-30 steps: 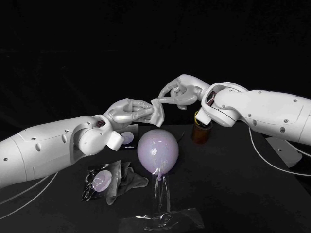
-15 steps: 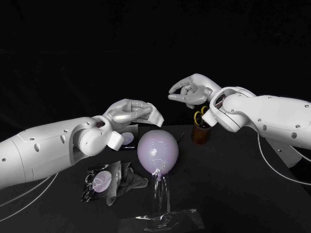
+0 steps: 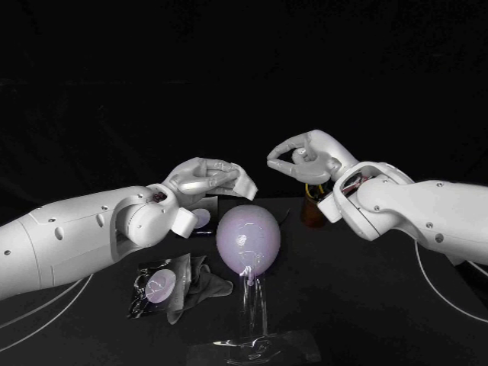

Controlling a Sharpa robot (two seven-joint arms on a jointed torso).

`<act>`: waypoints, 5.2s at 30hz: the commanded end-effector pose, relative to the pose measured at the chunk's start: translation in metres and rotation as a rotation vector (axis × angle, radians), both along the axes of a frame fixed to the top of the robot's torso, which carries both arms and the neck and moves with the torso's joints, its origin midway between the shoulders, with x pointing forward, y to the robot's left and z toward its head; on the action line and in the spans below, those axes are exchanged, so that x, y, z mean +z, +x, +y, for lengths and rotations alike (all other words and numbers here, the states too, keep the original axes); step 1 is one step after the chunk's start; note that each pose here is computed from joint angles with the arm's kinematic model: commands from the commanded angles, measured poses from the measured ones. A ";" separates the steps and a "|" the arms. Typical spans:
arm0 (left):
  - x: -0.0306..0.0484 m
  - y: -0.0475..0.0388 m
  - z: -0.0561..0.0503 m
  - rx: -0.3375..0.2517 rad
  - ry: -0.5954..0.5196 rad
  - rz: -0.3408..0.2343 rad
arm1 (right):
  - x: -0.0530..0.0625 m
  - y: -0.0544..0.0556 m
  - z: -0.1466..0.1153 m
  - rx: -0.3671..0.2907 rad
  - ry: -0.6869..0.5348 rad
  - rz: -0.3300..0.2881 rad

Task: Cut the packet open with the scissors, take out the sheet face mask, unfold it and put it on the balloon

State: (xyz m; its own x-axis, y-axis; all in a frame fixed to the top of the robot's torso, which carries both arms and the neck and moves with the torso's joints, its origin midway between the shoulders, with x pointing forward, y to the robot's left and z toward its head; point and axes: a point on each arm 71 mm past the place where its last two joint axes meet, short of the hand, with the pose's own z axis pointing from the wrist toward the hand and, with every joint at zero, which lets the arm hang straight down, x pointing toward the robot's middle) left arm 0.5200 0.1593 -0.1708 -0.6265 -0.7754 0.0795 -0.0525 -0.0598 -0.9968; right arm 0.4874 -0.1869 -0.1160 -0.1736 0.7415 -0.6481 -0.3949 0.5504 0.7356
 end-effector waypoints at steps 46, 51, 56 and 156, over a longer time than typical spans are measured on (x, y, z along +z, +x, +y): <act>0.0004 -0.0042 -0.004 0.024 0.006 -0.008 | -0.023 -0.012 0.060 0.000 -0.055 -0.085; 0.0004 -0.0042 -0.004 0.025 0.006 -0.008 | -0.025 -0.012 0.062 0.008 -0.060 -0.076; 0.0005 -0.0043 -0.005 0.023 0.006 -0.008 | -0.025 -0.012 0.063 0.014 -0.063 -0.071; -0.0034 0.0027 0.010 0.140 -0.005 0.037 | -0.033 -0.010 0.019 -0.080 0.012 -0.017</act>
State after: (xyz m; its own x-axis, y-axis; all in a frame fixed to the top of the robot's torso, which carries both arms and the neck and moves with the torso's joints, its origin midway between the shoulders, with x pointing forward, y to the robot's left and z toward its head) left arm 0.5222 0.1688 -0.1754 -0.5195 -0.8503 0.0843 -0.0738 -0.0536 -0.9958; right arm 0.4776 -0.1660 -0.1506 -0.1171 0.7428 -0.6592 -0.3545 0.5888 0.7264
